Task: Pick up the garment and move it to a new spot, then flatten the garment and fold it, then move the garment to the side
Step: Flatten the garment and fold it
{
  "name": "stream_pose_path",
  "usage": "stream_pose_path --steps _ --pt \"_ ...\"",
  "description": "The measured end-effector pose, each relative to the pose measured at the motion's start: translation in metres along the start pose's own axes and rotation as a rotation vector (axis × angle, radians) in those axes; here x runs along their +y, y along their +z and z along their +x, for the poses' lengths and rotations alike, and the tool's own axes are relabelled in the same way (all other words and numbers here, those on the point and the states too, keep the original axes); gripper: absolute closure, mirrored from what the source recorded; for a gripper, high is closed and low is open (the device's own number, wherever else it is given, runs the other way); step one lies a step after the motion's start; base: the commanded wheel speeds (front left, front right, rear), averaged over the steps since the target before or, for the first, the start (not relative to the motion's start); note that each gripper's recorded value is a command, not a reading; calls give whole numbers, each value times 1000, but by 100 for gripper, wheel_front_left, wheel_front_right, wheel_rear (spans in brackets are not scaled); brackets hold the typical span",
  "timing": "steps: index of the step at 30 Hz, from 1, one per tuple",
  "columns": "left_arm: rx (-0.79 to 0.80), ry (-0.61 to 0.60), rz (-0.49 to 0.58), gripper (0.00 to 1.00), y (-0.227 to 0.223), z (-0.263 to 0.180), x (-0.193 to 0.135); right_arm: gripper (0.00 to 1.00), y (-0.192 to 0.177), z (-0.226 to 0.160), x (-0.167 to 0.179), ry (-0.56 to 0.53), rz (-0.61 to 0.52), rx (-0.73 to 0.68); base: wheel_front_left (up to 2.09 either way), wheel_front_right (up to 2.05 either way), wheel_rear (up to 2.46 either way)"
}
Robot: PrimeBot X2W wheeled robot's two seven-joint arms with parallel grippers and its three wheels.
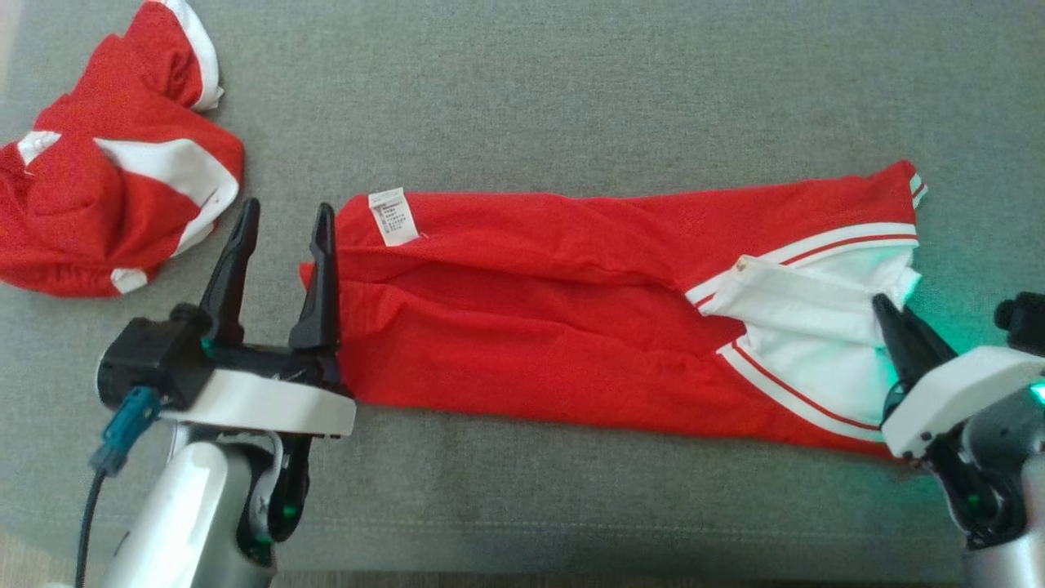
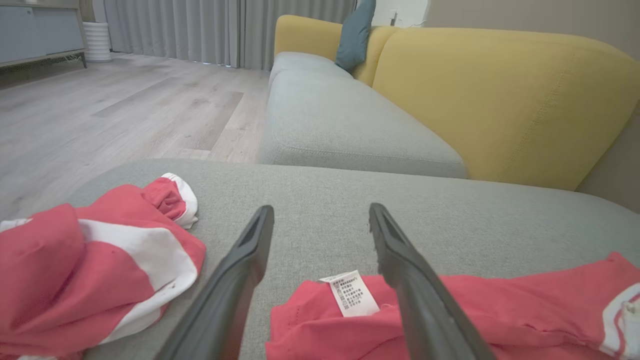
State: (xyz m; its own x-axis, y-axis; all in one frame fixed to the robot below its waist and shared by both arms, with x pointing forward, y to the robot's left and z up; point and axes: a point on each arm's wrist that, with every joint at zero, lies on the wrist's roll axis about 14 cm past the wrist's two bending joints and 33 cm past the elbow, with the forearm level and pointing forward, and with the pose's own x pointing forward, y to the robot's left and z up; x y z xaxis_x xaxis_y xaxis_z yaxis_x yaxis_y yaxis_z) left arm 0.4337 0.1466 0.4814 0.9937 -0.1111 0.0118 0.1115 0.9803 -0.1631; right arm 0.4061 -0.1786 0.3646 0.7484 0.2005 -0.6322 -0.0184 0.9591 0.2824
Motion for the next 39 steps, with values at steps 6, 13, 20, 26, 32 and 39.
stream_pose_path --steps 6,13,20,26,32,39 --pt "-28 10 -10 0 9 -2 0 100 9 -16 -17 -43 14 -50 0 0 0" --pt "-42 8 -8 0 14 -4 -2 100 19 -44 -68 -176 -2 -82 0 0 0" --pt "-33 22 -10 0 13 -16 -1 100 62 -58 -40 -127 -96 -201 0 0 0" --pt "-43 12 -15 0 17 -21 -5 100 90 -54 43 59 -170 -263 0 0 0" --pt "-45 19 -13 0 20 -29 -3 100 85 -45 150 349 -173 -257 0 0 0" --pt "-38 37 -16 0 19 -38 0 100 32 -32 221 599 -86 -142 0 0 0"
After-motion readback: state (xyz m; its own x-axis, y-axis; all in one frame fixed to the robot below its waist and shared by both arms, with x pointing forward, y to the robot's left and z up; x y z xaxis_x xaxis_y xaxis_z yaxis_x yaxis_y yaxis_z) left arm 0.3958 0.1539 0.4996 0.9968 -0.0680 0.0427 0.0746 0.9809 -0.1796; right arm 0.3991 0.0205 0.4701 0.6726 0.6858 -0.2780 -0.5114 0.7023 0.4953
